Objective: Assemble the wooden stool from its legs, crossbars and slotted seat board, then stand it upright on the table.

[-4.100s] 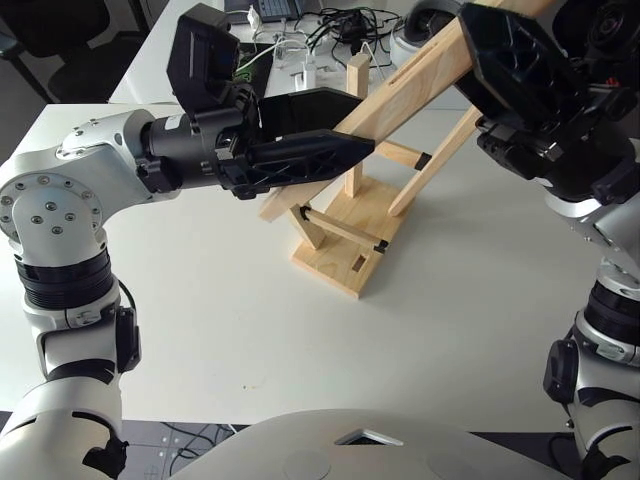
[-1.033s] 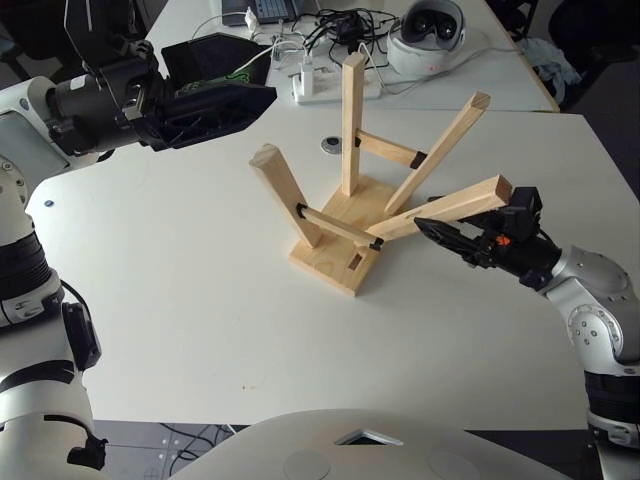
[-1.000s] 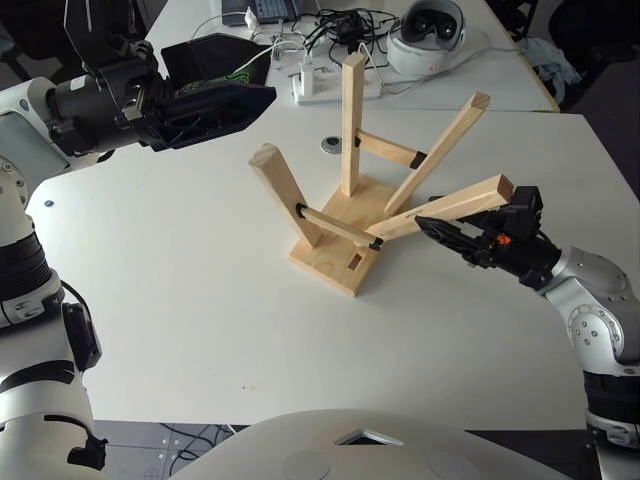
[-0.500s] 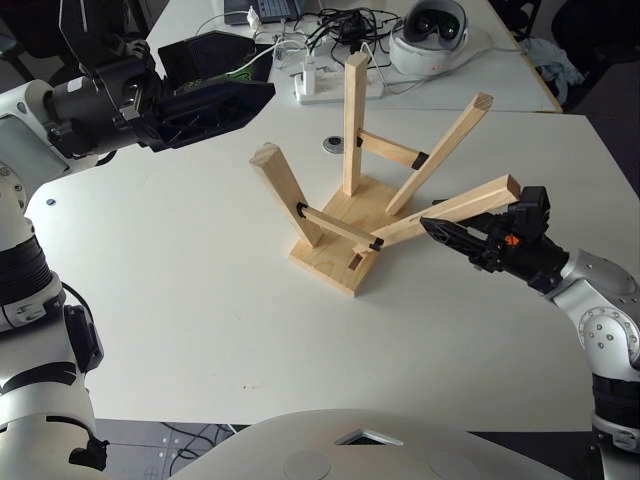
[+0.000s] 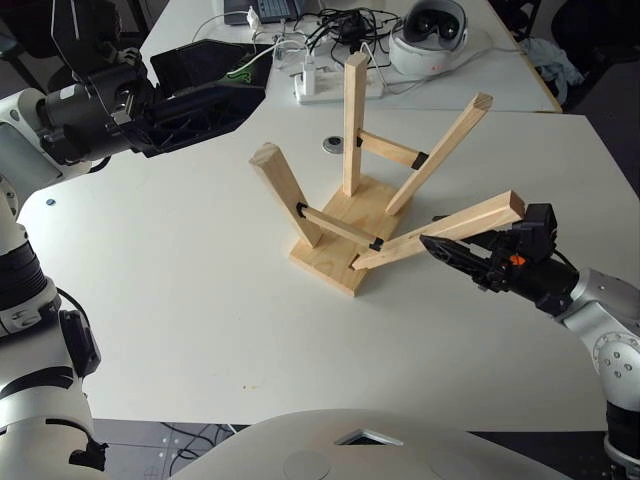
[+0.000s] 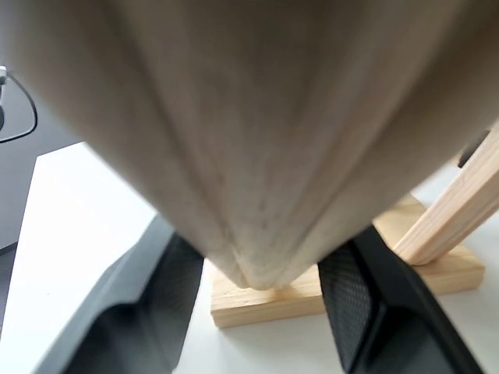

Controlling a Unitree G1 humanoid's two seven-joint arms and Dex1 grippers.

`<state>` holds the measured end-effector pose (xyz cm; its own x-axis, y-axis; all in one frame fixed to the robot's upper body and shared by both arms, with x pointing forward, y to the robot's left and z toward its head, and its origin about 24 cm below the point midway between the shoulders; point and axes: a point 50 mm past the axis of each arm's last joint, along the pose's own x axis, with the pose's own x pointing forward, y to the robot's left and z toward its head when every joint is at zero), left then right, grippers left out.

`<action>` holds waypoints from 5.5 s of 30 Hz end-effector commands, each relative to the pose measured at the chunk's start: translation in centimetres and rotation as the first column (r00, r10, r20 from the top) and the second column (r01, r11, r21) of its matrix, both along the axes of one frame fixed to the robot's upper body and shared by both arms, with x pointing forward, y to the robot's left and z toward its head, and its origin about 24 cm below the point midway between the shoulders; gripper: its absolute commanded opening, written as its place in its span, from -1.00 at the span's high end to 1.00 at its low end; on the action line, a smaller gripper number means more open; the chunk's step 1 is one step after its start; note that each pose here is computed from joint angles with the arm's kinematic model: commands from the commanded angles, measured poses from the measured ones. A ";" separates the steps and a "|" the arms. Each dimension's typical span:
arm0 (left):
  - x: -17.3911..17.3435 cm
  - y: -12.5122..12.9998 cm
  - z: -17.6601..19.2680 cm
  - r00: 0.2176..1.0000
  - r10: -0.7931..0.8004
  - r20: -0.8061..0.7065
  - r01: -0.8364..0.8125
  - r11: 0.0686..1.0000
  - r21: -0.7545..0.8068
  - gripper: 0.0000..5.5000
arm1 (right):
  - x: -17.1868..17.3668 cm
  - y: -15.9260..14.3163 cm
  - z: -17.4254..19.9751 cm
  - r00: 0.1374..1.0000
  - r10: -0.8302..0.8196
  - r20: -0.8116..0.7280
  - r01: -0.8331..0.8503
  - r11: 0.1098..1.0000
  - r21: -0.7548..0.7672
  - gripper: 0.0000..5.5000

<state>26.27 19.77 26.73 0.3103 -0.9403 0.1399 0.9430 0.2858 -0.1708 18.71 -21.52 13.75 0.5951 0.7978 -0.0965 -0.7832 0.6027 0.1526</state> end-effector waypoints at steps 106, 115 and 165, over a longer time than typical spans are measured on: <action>-2.6 -10.7 -4.3 0.597 0.512 0.617 -0.683 0.729 0.056 -0.06 | 3.5 2.8 -4.7 0.963 -0.035 -0.268 -0.129 0.812 -0.569 0.25; -1.7 -13.0 -10.1 0.797 0.394 0.459 -0.561 0.763 0.320 0.44 | 3.4 3.3 -5.1 0.957 -0.037 -0.289 -0.142 0.808 -0.573 0.25; -0.8 -12.6 -3.1 0.530 0.379 0.759 -0.653 0.753 0.080 1.00 | 3.7 4.5 -5.2 0.953 0.002 -0.303 -0.181 0.803 -0.567 0.25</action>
<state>25.09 7.11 22.92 0.7002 -0.6821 0.2109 0.4485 0.6501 0.6134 24.28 -15.15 15.55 0.5440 0.7419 -0.3919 -0.8366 0.5152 -0.1861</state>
